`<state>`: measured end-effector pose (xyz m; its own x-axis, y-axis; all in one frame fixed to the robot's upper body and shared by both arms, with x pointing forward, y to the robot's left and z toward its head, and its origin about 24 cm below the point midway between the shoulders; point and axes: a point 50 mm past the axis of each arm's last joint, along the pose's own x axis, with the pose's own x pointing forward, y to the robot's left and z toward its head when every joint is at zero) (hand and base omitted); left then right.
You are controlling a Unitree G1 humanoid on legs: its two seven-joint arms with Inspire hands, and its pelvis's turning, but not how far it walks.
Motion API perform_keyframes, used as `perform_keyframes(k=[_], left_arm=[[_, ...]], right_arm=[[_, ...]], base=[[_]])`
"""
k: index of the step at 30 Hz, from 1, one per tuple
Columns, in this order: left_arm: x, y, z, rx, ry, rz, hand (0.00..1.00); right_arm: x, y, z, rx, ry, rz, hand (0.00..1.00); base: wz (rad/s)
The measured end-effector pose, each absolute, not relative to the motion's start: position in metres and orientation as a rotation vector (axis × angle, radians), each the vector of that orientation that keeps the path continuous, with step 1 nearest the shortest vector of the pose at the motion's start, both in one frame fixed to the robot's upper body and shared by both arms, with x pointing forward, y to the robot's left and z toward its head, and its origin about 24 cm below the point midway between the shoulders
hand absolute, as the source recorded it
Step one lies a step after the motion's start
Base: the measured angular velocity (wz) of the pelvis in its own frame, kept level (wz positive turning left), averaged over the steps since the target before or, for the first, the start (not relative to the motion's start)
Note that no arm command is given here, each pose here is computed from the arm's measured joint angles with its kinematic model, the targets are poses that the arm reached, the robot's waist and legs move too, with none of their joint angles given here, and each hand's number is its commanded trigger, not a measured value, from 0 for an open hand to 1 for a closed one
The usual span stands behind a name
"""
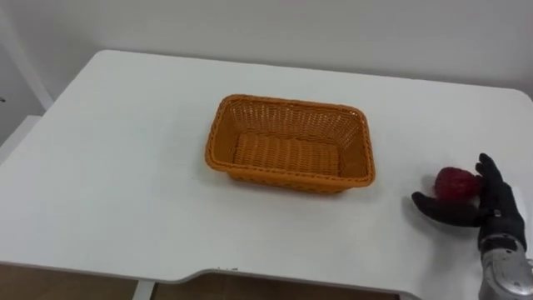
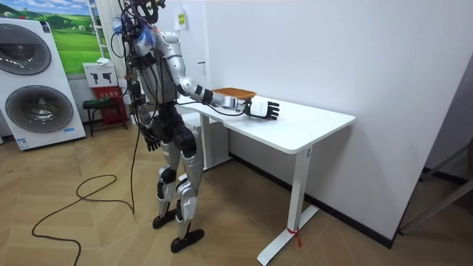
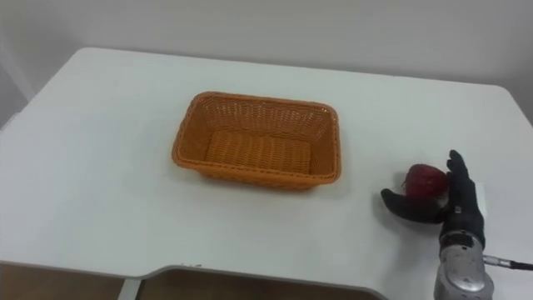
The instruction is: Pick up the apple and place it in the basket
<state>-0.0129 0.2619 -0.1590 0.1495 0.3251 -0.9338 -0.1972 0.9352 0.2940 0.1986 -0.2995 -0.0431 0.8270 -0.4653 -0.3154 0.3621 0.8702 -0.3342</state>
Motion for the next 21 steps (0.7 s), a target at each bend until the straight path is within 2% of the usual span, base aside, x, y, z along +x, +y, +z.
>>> perform_keyframes(k=[11,21], left_arm=[[-0.011,0.262,-0.159,0.111,1.367,0.374,0.0],[-0.006,0.261,-0.159,0.115,1.357,0.363,0.0]], right_arm=[[0.197,-0.319,-0.041,-0.302,0.414,-0.534,1.0],[0.198,-0.317,-0.041,-0.298,0.416,-0.537,1.0]], base=[[0.0],[0.0]])
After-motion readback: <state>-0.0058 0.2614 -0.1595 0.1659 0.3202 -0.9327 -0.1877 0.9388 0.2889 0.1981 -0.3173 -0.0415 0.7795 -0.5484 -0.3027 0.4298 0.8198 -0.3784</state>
